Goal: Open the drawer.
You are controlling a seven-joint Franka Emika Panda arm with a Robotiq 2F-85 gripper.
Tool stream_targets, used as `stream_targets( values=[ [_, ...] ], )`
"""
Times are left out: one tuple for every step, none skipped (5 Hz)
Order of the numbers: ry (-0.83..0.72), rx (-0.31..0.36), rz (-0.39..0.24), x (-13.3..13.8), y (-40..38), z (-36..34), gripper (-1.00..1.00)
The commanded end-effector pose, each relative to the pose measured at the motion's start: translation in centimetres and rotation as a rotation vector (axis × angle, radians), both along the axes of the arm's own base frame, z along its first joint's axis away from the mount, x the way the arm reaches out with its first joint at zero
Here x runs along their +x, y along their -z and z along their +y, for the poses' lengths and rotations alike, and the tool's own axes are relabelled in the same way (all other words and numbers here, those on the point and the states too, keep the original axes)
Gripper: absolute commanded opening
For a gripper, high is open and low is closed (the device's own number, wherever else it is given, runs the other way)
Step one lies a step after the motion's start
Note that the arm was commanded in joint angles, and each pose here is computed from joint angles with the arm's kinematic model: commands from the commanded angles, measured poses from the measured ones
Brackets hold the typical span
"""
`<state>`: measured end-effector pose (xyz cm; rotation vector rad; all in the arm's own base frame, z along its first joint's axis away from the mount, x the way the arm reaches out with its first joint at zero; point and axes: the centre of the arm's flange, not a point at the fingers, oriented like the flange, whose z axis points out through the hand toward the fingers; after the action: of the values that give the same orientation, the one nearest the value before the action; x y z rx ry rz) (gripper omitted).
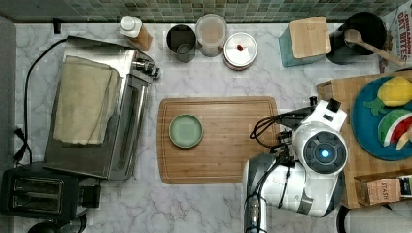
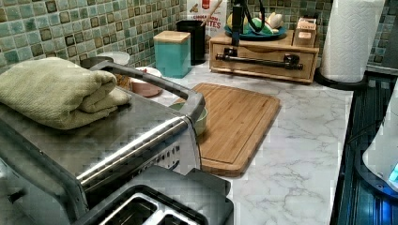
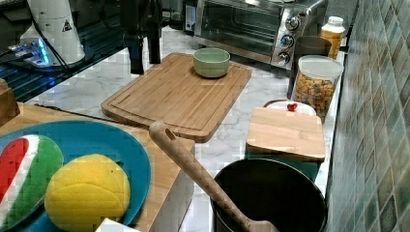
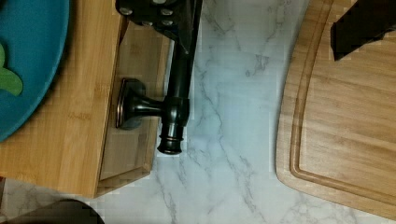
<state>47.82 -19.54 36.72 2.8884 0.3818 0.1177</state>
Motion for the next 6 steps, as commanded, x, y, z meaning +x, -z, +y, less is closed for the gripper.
stream_targets(
  values=[
    [0.062,0.013,0.014,-0.6,2.4,-7.4,1.00],
    [0.078,0.007,-0.011,-1.0,2.9,-8.5,1.00],
    [0.118,0.001,-0.021,-2.0,2.6,-8.9,1.00],
    [0.122,0.015,0.001,-2.4,3.0,-8.8,1.00],
    [0.117,0.063,0.013,-1.9,5.1,-7.8,1.00],
    [0.129,0.075,0.009,-1.6,7.1,-6.9,1.00]
  ],
)
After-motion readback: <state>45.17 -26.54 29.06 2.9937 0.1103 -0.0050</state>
